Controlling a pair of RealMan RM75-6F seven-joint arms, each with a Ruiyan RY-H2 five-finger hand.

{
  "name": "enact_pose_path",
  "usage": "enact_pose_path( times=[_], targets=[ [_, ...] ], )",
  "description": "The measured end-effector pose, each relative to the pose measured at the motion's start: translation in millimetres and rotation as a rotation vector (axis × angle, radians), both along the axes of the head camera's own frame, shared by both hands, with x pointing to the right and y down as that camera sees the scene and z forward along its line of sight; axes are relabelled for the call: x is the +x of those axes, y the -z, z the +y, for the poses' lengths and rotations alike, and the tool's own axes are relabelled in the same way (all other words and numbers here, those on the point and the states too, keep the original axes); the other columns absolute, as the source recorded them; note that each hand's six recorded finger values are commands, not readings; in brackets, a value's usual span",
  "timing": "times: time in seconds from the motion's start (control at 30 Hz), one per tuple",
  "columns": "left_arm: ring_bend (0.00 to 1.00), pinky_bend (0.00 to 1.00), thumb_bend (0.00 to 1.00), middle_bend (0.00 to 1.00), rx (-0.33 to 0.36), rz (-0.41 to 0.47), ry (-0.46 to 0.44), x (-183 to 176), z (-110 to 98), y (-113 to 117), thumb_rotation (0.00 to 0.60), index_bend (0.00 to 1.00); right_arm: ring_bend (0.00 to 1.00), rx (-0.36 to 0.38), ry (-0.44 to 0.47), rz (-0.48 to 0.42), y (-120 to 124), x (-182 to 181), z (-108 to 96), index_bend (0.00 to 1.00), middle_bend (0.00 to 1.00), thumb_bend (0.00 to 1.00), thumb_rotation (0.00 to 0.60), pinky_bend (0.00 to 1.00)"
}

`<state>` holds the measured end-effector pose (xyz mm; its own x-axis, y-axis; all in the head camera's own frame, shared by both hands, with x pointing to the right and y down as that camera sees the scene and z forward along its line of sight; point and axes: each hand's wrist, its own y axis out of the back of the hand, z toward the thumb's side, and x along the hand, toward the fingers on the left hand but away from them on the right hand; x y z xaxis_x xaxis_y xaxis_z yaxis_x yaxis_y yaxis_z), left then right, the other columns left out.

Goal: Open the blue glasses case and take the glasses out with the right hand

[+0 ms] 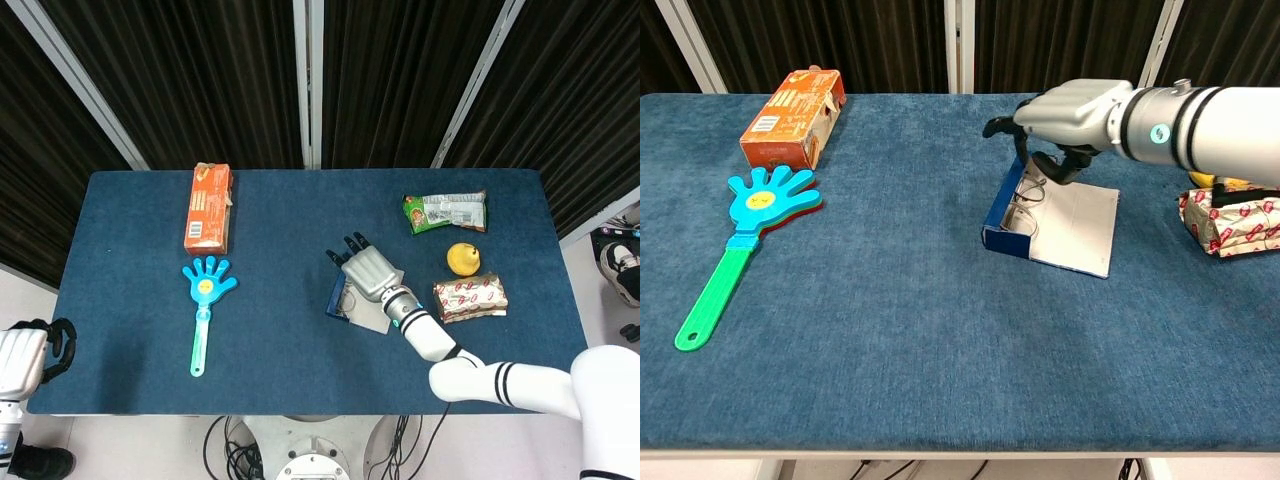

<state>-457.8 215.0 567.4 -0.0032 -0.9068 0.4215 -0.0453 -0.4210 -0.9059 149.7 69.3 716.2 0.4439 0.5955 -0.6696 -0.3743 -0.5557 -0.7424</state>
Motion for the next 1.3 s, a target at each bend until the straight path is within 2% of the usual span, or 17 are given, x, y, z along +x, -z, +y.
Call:
enact_pose_path(
  times=[0.1,0.3,0.57,0.87,1.1,1.3],
  targets=[
    [0.55,0.51,0.36,0.71,0.000,-0.002,-0.001,0.3,0.0,0.0,0.600,0.69,0.00,-0.016,-0.003,-0.018,6.7,4.2,5.5,0.04,0.27,0.33,0.600,0.00],
    [0.55,0.51,0.36,0.71,0.003,-0.002,0.000,0.2,0.2,0.2,0.600,0.69,0.00,0.010,-0.009,-0.057,1.9,3.9,1.2,0.11,0.23,0.21,0.600,0.00],
    [0.55,0.51,0.36,0.71,0.002,0.000,0.001,0.1,0.0,0.1,0.600,0.69,0.00,0.019,-0.001,-0.109,-16.1,-11.6,3.4,0.12,0.23,0.19,0.600,0.00],
    [0.55,0.50,0.36,0.71,-0.001,0.003,0.002,-0.2,0.0,0.2,0.600,0.69,0.00,-0.022,-0.003,-0.180,-26.9,-52.4,9.0,0.12,0.23,0.20,0.600,0.00],
    [0.55,0.50,0.36,0.71,-0.005,0.004,0.003,-0.8,-0.1,0.1,0.600,0.69,0.00,-0.025,-0.066,-0.222,-31.6,-85.6,-3.8,0.14,0.24,0.22,0.600,0.00],
    [0.55,0.50,0.36,0.71,-0.008,0.005,0.004,-1.2,-0.1,0.0,0.600,0.69,0.00,0.006,-0.151,-0.189,-39.5,-92.2,-21.9,0.14,0.24,0.24,0.600,0.00]
  ],
)
